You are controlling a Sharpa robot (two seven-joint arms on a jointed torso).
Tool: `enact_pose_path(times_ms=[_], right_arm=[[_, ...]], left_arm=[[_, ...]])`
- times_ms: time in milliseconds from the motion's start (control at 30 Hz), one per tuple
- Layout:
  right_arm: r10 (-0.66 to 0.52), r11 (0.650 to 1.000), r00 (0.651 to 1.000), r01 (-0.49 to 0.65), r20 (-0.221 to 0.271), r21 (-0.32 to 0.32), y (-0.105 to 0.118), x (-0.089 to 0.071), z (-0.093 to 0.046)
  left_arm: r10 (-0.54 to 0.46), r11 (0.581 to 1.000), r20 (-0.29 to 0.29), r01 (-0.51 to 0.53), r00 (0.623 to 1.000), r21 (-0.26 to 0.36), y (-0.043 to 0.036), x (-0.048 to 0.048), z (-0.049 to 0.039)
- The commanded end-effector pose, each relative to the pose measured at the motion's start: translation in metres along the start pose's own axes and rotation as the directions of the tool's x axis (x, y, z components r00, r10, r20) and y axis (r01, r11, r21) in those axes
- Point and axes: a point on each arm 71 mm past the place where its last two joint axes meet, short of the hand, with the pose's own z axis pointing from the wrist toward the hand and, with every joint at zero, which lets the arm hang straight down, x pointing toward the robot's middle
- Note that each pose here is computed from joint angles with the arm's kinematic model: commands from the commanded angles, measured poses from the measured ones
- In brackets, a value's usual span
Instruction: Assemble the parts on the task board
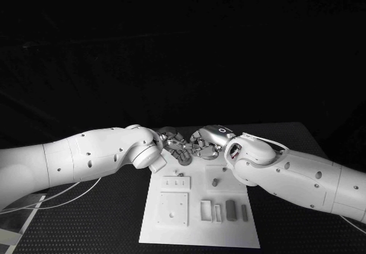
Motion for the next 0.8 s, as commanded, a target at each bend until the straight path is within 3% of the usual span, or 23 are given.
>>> enact_pose_path(times_ms=[33, 800], right_arm=[[-0.012, 1.000, 1.000, 0.012, -0.001, -0.011, 0.0036, 0.0009, -0.0003], [-0.014, 1.000, 1.000, 0.015, -0.016, 0.003, 0.0011, 0.0071, -0.0004]], left_arm=[[-0.009, 1.000, -0.003, 0.009, 1.000, 0.006, -0.0019, 0.0010, 0.0001], [-0.059, 0.998, -0.019, 0.059, 0.998, -0.003, -0.0020, 0.0033, 0.0000]])
